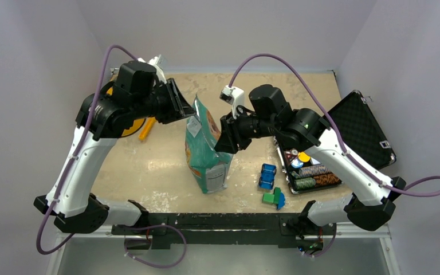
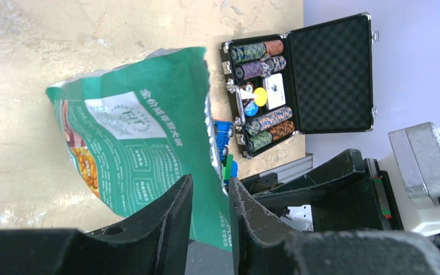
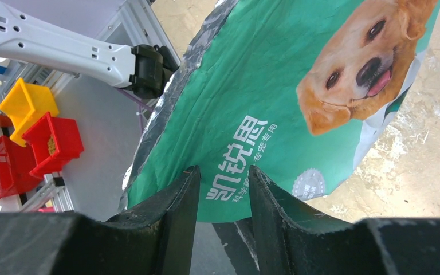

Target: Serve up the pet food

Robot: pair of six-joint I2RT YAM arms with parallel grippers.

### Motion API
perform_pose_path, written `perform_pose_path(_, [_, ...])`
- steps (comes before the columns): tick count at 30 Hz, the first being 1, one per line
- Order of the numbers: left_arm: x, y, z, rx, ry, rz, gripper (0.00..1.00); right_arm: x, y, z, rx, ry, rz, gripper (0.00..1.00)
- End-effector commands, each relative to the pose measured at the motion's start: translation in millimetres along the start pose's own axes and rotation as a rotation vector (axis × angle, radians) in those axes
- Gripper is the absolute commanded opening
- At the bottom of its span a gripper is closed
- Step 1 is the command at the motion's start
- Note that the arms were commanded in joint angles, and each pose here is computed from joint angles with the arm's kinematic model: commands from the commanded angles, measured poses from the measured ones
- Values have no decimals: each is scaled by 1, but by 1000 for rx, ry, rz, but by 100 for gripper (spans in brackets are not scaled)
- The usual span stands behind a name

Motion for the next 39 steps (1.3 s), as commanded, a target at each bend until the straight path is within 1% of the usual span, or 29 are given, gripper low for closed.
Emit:
perform_pose_path(1, [6, 1, -11, -49, 0, -46, 34, 3, 11, -10, -43, -17, -47, 41])
perform_pose_path(4, [4, -2, -1, -21, -12, -68, 25, 3, 11, -10, -42, -18, -50, 41])
perform_pose_path(7, [2, -2, 3, -8, -15, -69, 24, 2, 10, -10, -39, -21, -49, 41])
perform_pose_path(12, [-1, -2, 3, -5, -46, -65, 34, 2, 9, -11, -39, -27, -49, 41])
perform_pose_path(14, [0, -2, 2, -10, -44, -64, 37, 1, 9, -10, -37, -28, -48, 41])
perform_pose_path(18, [-4, -5, 6, 20, -76, -75, 38, 2, 10, -10, -39, -24, -48, 41])
perform_pose_path(22, [-3, -9, 11, 52, -77, -86, 31, 2, 10, -9, -34, -23, -44, 41])
perform_pose_path(24, [-2, -11, 12, 64, -77, -89, 27, 2, 10, -10, -36, -24, -43, 41])
perform_pose_path(29, [0, -14, 11, 67, -86, -96, 18, 1, 9, -9, -34, -26, -38, 41])
perform_pose_path(32, [-4, -15, 12, 74, -130, -97, 13, -1, 11, -9, -35, -50, -29, 41])
perform_pose_path(33, [-8, -16, 12, 84, -166, -95, 10, -4, 12, -9, -38, -76, -16, 41])
perform_pose_path(34, [-12, -15, 14, 83, -204, -92, 5, -6, 14, -10, -44, -103, -2, 42])
perform_pose_path(35, [-18, -15, 14, 85, -260, -92, 1, -7, 17, -10, -52, -119, 16, 47])
perform_pose_path(37, [-35, -11, 14, 61, -423, -89, 0, -7, 25, -11, -83, -124, 36, 60])
perform_pose_path(38, [-39, -11, 14, 40, -498, -94, 0, -2, 28, -11, -101, -89, 40, 65])
perform_pose_path(39, [-47, -6, 8, -1, -585, -98, 0, 0, 31, -11, -116, -74, 39, 66])
Point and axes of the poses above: each gripper's point midway between its finger pads, its own z axis out along the fingers, its own x axis along the line the jaws close on, y = z × x, the point moved 5 cm from there along -z, back along the fingers, and after that the axes turned 12 degrees about -z, right-handed, at the moved point
